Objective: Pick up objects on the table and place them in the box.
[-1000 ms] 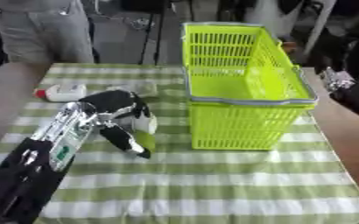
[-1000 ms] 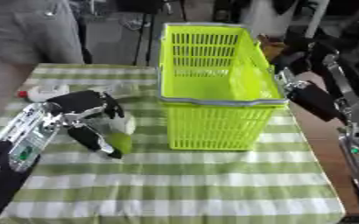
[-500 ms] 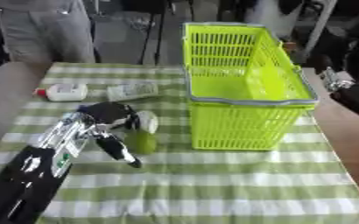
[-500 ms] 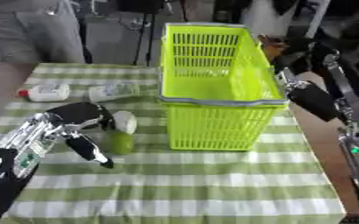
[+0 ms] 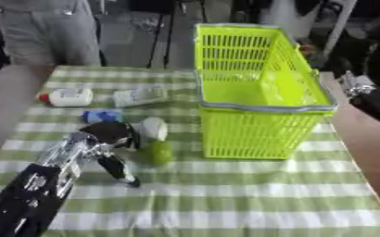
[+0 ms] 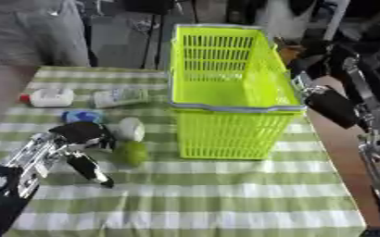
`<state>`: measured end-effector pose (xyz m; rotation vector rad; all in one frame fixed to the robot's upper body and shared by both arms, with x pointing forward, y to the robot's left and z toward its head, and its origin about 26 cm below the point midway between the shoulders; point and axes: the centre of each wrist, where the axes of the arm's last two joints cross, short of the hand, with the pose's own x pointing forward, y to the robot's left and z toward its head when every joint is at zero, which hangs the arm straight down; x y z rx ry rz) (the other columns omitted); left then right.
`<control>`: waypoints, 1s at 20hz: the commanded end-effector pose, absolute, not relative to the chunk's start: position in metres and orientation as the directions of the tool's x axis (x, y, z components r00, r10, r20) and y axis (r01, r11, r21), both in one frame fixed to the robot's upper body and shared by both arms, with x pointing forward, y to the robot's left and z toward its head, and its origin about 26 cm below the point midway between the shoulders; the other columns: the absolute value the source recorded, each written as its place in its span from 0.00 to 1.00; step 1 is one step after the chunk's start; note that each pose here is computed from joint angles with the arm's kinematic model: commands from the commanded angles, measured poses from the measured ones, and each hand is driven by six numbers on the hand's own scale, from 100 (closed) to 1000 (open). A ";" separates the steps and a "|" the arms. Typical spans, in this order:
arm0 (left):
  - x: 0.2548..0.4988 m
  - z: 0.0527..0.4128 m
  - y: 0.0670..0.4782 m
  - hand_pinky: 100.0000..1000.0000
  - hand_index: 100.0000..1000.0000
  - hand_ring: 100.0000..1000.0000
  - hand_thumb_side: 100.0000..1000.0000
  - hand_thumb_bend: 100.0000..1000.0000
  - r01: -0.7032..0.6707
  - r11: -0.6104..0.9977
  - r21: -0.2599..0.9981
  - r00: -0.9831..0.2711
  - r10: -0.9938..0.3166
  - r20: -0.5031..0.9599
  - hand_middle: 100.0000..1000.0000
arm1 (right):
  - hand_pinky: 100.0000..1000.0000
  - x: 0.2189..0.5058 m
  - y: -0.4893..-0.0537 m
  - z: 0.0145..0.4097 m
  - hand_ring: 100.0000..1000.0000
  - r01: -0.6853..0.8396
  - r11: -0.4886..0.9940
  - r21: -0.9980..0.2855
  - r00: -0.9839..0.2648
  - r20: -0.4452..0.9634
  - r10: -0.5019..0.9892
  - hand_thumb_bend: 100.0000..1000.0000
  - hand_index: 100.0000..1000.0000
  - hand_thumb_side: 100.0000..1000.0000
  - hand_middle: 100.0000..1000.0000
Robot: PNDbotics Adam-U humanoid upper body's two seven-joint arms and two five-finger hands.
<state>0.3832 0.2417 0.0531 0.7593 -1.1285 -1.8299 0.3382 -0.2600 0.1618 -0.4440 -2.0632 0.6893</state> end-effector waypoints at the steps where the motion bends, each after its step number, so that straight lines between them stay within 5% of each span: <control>1: 0.387 0.060 0.240 0.70 0.68 0.64 0.46 0.90 0.305 -0.203 0.930 -0.463 -0.886 -0.041 0.49 | 0.57 0.339 -0.262 0.171 0.53 0.068 0.776 -0.627 -0.557 0.622 0.551 0.20 0.84 0.53 0.66; 20: 0.391 0.072 0.220 0.67 0.68 0.62 0.47 0.83 0.234 -0.073 0.969 -0.448 -0.893 0.041 0.49 | 0.57 0.339 -0.262 0.171 0.53 0.065 0.776 -0.627 -0.558 0.622 0.549 0.20 0.84 0.53 0.66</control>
